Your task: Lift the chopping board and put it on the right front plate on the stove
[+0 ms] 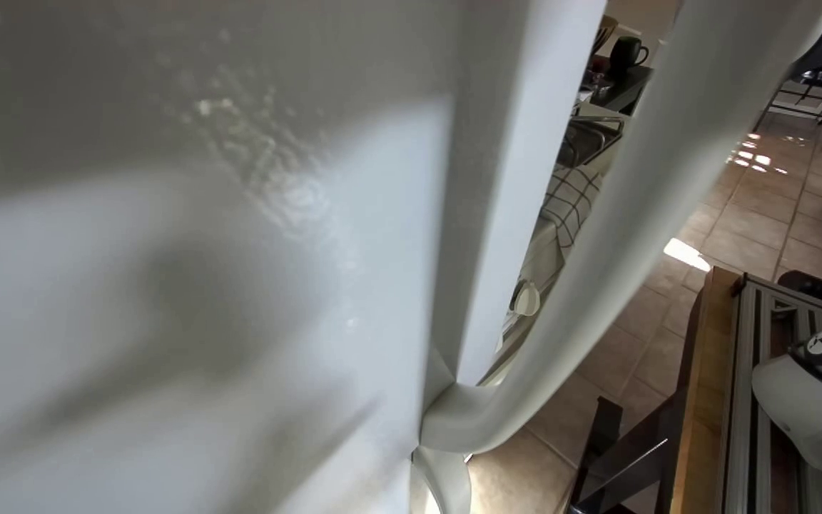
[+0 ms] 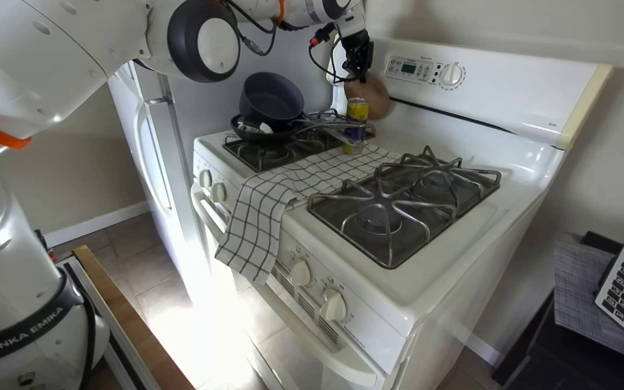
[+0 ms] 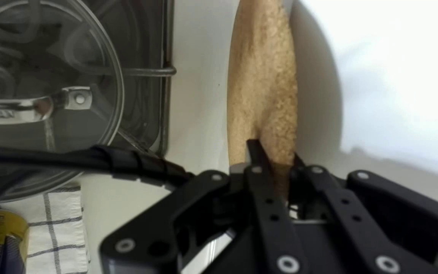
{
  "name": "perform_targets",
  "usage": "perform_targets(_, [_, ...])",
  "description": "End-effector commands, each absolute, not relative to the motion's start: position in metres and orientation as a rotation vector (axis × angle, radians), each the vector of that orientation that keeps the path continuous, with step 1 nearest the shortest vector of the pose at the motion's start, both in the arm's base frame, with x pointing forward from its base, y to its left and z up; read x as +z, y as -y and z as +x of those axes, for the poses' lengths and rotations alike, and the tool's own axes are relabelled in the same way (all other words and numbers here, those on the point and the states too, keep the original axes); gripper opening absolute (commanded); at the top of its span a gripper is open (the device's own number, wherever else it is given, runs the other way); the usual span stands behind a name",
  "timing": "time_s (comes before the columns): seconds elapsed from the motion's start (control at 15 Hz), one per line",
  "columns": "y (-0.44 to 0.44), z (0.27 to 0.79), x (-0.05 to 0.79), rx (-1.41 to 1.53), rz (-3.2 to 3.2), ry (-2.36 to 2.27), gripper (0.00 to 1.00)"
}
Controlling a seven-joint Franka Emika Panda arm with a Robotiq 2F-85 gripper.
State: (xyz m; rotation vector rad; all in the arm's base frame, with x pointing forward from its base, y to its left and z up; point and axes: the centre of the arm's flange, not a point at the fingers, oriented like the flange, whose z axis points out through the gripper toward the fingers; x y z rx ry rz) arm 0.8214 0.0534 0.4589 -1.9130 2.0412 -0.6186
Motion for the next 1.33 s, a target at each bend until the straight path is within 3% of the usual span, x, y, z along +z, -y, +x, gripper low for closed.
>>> perform_targets(0.0, [-0.053,0.800,0.500,-0.491,-1.984,-1.938,0.04])
perform_targets(0.4, [-0.028,0.732,0.575,-0.327,-2.316,-1.833,0.04])
perform_targets(0.8, [0.013,0.653,0.658,-0.289,-2.434,-2.062,0.04])
perform_targets(1.27, [0.068,0.583,0.680,-0.096,-2.341,-2.324,0.04])
